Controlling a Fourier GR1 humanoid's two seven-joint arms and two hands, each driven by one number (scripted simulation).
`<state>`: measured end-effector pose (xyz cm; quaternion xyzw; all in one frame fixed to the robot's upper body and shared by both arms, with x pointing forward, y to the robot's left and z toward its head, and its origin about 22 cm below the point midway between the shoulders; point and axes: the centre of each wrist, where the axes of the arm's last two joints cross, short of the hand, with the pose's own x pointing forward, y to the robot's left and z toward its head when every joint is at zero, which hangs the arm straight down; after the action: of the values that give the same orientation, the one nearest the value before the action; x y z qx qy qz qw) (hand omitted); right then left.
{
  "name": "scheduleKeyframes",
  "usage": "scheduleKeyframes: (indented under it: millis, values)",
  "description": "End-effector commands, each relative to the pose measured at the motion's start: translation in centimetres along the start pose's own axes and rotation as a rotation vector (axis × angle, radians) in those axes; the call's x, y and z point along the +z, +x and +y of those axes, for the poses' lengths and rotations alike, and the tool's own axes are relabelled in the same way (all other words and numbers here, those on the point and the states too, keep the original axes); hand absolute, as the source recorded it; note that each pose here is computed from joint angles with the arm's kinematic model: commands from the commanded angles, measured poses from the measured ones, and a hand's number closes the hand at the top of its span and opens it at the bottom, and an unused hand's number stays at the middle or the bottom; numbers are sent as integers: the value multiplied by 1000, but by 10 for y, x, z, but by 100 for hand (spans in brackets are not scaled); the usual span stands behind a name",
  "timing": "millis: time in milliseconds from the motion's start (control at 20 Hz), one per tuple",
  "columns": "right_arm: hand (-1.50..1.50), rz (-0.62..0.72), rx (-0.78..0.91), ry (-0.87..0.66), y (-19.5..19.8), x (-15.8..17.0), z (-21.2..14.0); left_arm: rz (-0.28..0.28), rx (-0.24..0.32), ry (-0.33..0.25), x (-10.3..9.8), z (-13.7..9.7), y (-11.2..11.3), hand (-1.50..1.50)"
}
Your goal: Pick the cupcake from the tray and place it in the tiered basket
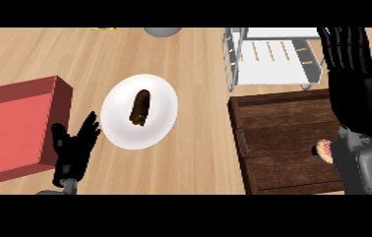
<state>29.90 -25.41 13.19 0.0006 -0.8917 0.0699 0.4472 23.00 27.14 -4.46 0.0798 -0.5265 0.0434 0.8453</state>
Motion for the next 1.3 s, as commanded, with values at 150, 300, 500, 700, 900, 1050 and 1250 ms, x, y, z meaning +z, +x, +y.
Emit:
scheduleKeyframes:
  millis: [150,300,500,700,900,1050,1250]
  values:
    - [150,305,-170,127,-31,47,-54,-340,-212,90,-10,43,67,0]
    - [150,120,-334,-452,-40,57,-62,-314,-197,96,-9,33,56,0]
    - [-150,757,200,-229,-42,128,-171,-465,-325,87,-13,34,88,0]
    - [-150,721,213,-150,-18,149,-226,-487,-318,53,-3,40,102,0]
    - [-150,796,324,139,25,108,-248,-473,-340,55,-13,20,94,0]
    - [-150,870,462,361,51,75,-250,-477,-338,63,-10,28,97,0]
    - [-150,917,561,512,57,44,-242,-476,-338,42,-20,25,92,0]
